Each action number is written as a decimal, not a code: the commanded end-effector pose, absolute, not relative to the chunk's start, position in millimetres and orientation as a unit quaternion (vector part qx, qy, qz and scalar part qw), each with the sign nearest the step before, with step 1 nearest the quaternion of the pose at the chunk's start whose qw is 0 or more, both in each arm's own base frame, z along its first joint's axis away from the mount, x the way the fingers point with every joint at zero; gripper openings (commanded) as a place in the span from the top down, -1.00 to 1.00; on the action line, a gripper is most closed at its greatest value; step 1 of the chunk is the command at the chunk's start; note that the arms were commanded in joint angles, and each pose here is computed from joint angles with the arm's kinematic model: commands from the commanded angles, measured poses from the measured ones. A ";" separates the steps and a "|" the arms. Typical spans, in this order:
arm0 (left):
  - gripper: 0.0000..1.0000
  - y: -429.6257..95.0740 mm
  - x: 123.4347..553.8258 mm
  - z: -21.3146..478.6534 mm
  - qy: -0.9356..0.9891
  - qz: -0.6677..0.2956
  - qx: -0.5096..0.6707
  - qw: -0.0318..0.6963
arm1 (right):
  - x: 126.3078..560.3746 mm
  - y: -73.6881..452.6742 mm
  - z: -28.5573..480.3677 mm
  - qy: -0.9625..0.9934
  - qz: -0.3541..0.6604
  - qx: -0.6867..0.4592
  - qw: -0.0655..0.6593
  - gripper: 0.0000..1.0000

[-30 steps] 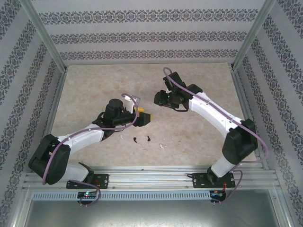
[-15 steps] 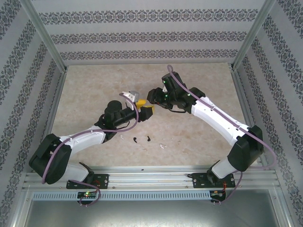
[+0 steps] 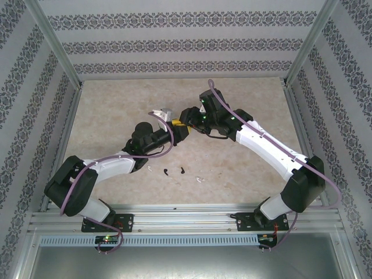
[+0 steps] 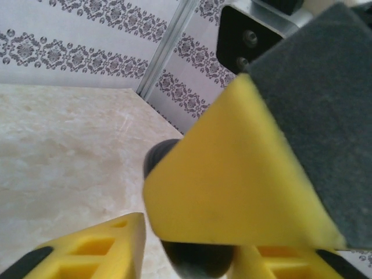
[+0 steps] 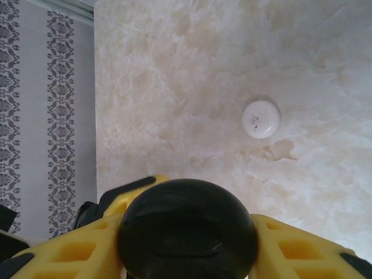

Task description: Insert wireless bluetooth earbuds into charging case

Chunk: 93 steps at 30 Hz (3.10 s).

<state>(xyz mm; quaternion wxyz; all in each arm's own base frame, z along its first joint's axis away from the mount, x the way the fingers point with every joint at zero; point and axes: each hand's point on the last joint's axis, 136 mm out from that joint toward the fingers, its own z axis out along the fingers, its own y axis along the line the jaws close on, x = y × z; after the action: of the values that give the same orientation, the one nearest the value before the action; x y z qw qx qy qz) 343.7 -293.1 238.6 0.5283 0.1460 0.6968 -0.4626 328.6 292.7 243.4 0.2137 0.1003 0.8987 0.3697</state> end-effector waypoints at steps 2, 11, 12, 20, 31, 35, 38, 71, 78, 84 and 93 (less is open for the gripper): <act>0.46 -297.7 347.5 269.7 0.661 -0.485 0.143 0.554 | 317.0 299.4 250.7 0.894 0.389 0.087 0.204 0.10; 0.76 -293.5 346.9 274.0 0.657 -0.502 0.132 0.547 | 315.9 302.4 257.8 0.888 0.403 0.068 0.211 -0.10; 0.77 -292.6 346.6 275.0 0.657 -0.504 0.130 0.545 | 315.7 303.0 261.7 0.886 0.408 0.062 0.213 -0.18; 0.80 -273.2 349.7 278.7 0.681 -0.519 0.113 0.504 | 314.7 278.1 313.9 0.852 0.443 0.020 0.280 -0.45; 0.82 -272.0 320.7 319.7 0.667 -0.610 0.160 0.397 | 315.9 247.0 354.0 0.779 0.523 -0.021 0.345 -0.17; 0.82 -272.4 308.0 338.3 0.648 -0.633 0.172 0.386 | 314.6 258.9 359.5 0.761 0.552 -0.046 0.339 -0.26; 0.83 -271.2 301.2 349.3 0.636 -0.643 0.178 0.388 | 313.0 268.2 362.5 0.747 0.574 -0.057 0.331 -0.26; 0.81 -270.9 283.8 363.3 0.620 -0.661 0.204 0.369 | 272.2 311.2 357.3 0.741 0.590 -0.155 0.279 0.59; 0.79 -260.9 280.5 334.1 0.646 -0.632 0.216 0.370 | 252.4 326.9 330.4 0.759 0.515 -0.213 0.337 0.72; 0.52 -250.9 276.2 334.3 0.635 -0.614 0.239 0.404 | 251.4 323.1 319.1 0.747 0.504 -0.219 0.375 0.74; -0.12 -243.4 271.8 331.5 0.622 -0.572 0.267 0.463 | 254.8 314.1 311.7 0.749 0.495 -0.244 0.365 0.78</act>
<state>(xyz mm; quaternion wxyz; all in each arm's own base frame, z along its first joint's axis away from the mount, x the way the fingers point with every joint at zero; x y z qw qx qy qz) 270.4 -253.3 310.1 0.3917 0.2432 0.6497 -0.6044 259.4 318.0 325.0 0.3866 -0.2214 0.7417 0.5013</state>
